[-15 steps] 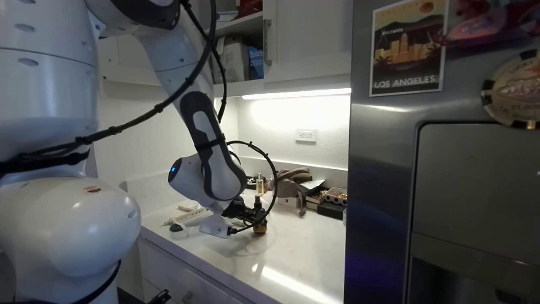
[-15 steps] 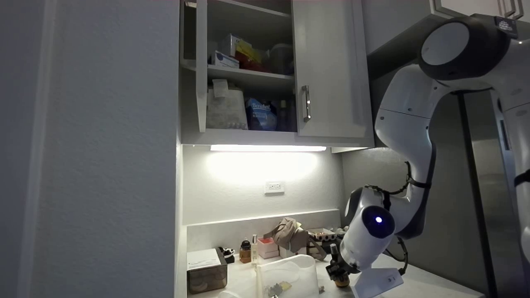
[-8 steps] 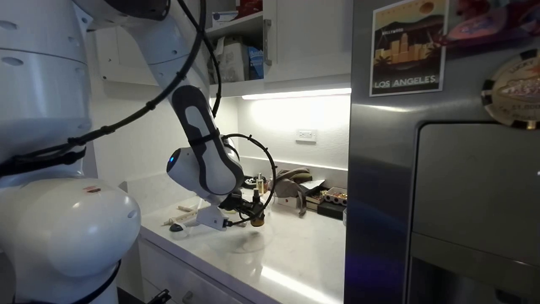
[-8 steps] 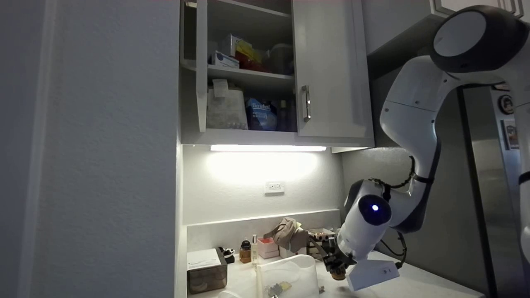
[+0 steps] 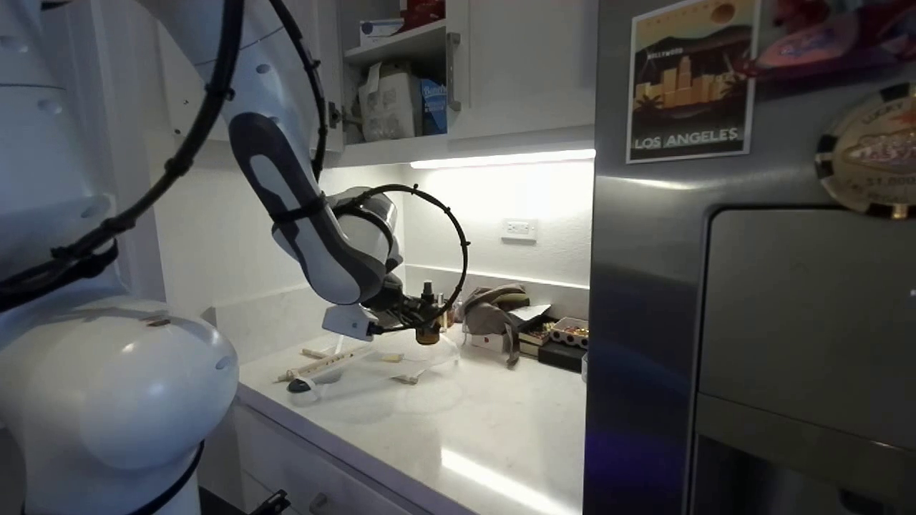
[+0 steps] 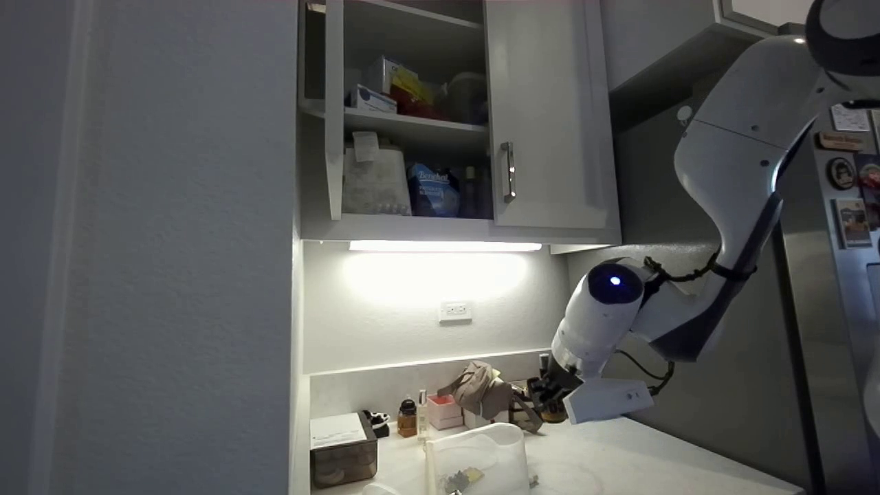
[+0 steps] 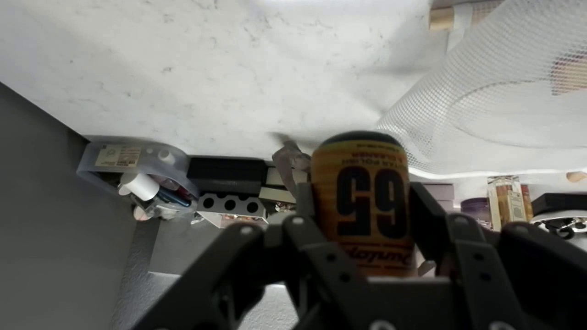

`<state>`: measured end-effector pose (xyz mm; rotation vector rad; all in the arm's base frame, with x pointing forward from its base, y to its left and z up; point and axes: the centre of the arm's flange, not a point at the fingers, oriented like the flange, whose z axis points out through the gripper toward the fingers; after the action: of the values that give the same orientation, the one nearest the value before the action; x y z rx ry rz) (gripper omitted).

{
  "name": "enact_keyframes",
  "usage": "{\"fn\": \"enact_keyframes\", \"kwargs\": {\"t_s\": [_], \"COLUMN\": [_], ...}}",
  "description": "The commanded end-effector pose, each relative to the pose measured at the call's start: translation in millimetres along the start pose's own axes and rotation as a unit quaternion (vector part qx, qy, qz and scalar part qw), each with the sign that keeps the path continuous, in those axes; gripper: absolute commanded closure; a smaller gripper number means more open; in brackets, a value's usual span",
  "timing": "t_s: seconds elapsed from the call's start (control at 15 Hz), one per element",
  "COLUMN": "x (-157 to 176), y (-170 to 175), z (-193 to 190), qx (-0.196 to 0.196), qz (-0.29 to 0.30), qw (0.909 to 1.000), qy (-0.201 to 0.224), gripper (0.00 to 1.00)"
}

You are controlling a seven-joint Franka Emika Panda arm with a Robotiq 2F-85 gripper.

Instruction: Take the bottle on the counter, put it in the kitchen cabinet and close it, then take the blind on the counter and hang it to the wall

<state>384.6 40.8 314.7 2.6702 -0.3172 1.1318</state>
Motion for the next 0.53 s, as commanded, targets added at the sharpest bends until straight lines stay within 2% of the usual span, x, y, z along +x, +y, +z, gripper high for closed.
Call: {"fn": "enact_keyframes", "kwargs": {"t_s": [0.0, 0.47], "x": [28.0, 70.7], "y": [-10.9, -50.3], "z": [-54.0, -117.9], "qx": [0.000, 0.017], "qz": [-0.007, -0.008], "qw": [0.9999, 0.9991], "qy": [0.013, 0.038], "gripper": [0.73, 0.73]}}
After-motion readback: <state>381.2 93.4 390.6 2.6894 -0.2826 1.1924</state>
